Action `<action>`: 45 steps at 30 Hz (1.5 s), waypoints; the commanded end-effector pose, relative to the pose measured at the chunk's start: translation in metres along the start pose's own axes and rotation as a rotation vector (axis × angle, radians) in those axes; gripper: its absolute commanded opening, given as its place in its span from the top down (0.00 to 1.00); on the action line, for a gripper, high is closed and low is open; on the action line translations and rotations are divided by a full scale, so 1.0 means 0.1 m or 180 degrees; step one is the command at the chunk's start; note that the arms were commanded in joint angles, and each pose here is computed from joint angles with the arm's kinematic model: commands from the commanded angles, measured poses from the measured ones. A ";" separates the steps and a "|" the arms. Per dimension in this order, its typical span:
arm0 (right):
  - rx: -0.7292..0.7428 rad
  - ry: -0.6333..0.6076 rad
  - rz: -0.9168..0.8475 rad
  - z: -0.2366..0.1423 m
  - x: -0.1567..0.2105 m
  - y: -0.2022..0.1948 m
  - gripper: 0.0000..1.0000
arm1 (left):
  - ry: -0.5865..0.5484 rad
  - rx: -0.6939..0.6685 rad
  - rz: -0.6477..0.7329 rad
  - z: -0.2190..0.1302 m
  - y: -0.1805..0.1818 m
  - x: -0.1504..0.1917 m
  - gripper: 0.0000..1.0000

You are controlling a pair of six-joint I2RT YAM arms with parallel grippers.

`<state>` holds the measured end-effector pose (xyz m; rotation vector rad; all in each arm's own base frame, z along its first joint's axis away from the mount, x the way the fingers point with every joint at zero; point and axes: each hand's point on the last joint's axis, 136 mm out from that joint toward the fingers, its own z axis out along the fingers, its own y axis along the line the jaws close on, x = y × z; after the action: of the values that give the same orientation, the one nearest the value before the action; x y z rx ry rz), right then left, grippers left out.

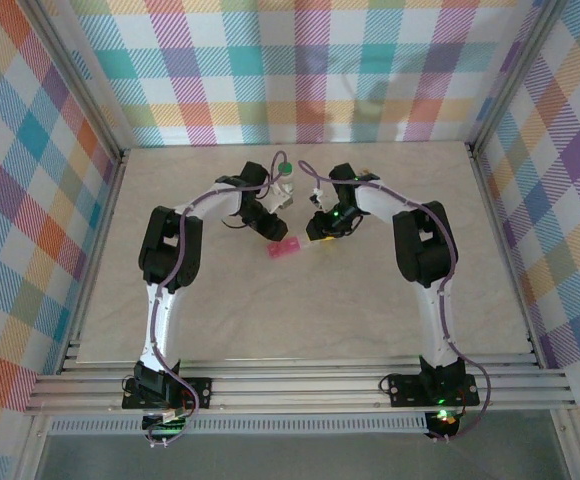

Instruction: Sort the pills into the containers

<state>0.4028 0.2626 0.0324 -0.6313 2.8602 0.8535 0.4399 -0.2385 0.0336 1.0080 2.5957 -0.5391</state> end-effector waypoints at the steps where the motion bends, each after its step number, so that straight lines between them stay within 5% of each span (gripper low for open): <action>1: 0.0192 0.0177 0.0213 0.01 0.20 -0.14 0.62 | -0.0323 -0.0140 0.0024 -0.27 -0.01 -0.19 0.49; 9: 0.0221 0.0128 0.0412 -0.09 0.31 -0.11 0.63 | -0.1554 -0.0348 0.0072 -0.99 -0.24 -0.62 0.43; 14: 0.0262 -0.0017 0.0619 -0.17 0.37 -0.10 0.62 | -0.2205 -0.0709 -0.0108 -1.55 -0.35 -0.61 0.41; 17: 0.0238 -0.0185 0.0735 -0.26 0.38 -0.05 0.61 | -0.2556 -0.1050 -0.0489 -1.89 -0.30 -0.43 0.34; 18: 0.0222 -0.0265 0.0768 -0.30 0.37 -0.02 0.61 | -0.2664 -0.1159 -0.0638 -2.00 -0.27 -0.34 0.24; 19: 0.0197 -0.0331 0.0798 -0.33 0.35 0.00 0.61 | -0.2748 -0.1218 -0.0797 -2.09 -0.26 -0.26 0.01; 25: 0.0352 -0.0820 0.0846 -0.71 0.25 0.12 0.53 | -0.3186 -0.1593 -0.1656 -2.61 -0.20 0.37 0.00; 33: 0.1206 -0.1775 0.0053 -1.36 -0.48 0.26 0.39 | -0.3565 -0.1569 -0.2389 -2.78 -0.21 1.04 0.00; 37: 0.1314 -0.1934 -0.0043 -1.35 -0.95 0.27 0.30 | -0.3570 -0.1787 -0.2521 -2.85 -0.20 1.36 0.00; 45: 0.1116 -0.2268 -0.0325 -1.13 -1.77 0.47 0.21 | -0.3589 -0.1185 -0.2459 -2.54 -0.40 1.47 0.00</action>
<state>0.5301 0.2861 0.1777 -0.2974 2.2885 0.4124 0.2735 -0.0598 0.2165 -0.4233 1.7619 -0.4675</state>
